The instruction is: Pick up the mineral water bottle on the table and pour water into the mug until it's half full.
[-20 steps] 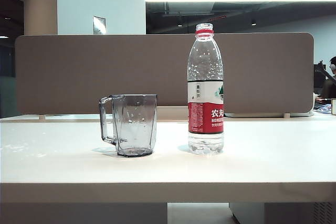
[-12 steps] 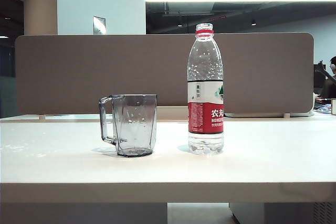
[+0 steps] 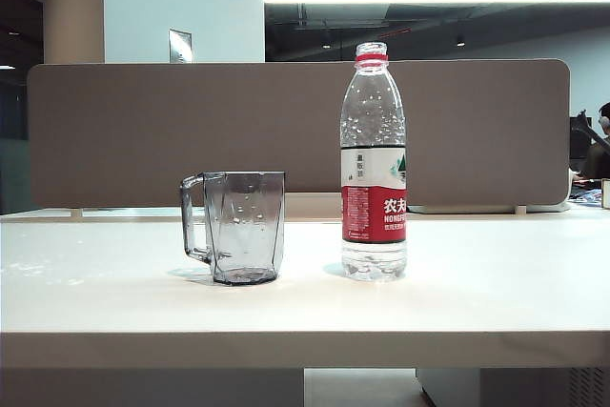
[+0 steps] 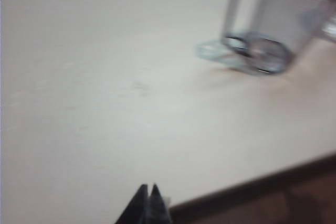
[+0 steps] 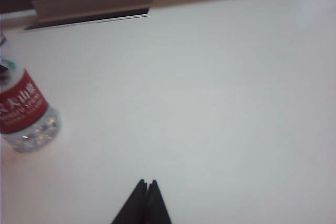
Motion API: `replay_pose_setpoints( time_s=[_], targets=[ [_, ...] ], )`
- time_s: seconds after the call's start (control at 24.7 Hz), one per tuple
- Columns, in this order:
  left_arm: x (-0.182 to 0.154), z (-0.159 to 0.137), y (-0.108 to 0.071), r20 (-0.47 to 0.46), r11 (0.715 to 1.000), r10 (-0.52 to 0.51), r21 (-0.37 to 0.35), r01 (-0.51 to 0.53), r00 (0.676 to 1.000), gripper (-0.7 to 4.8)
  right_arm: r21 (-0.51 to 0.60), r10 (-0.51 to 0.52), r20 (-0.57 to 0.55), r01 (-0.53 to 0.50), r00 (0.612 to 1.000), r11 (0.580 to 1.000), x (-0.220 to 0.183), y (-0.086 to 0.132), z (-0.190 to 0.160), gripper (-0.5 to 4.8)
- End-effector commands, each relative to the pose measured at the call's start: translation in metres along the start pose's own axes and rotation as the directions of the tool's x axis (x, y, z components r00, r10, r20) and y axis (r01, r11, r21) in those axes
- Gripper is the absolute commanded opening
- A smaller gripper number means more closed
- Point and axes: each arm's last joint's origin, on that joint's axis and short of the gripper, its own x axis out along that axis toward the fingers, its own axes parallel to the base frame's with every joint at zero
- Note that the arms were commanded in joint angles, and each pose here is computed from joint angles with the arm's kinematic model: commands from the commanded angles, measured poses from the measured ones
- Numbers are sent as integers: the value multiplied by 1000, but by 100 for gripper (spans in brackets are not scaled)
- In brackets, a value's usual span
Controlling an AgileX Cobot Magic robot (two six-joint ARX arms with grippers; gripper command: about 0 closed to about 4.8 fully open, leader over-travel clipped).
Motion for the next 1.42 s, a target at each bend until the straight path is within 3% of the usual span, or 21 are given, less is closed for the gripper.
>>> replay_pose_setpoints(
  time_s=[0.04,0.16,0.24,0.4,0.53,0.73,0.85,1.05,1.21,1.29,1.42],
  targets=[
    [-7,21,-11,-23,994,-95,47,96,995,-5,108,18,-1,-18,1000,994,1,0,-2,11],
    [-14,43,-22,15,979,-180,96,178,983,-5,168,25,-1,-25,1000,986,1,1,-2,61],
    [-23,59,-28,60,966,-233,127,224,971,-5,221,94,0,-92,996,971,1,3,-1,68],
    [-33,73,-33,167,952,-286,161,260,944,-5,200,336,53,-340,940,919,-4,12,12,99],
    [-36,73,-32,180,952,-286,162,258,941,-5,46,280,74,-283,957,958,-13,14,33,109],
    [-37,73,-32,181,952,-286,162,258,941,-5,-15,230,91,-229,969,973,-22,18,56,118],
    [-37,73,-32,181,953,-285,162,257,941,-5,-72,263,67,-259,962,963,-22,23,66,118],
    [-37,73,-32,181,952,-286,162,258,941,-5,-261,283,-3,-274,959,926,-12,40,104,122],
    [-37,73,-32,181,952,-286,162,258,941,-5,-426,251,-178,-304,952,852,26,58,110,127],
    [-37,73,-32,183,953,-286,162,258,941,-5,-425,252,-216,-323,943,846,53,68,105,128],
    [-37,72,-32,182,952,-287,162,259,941,-5,-411,262,-181,-315,948,856,87,77,96,131]
  ],
)
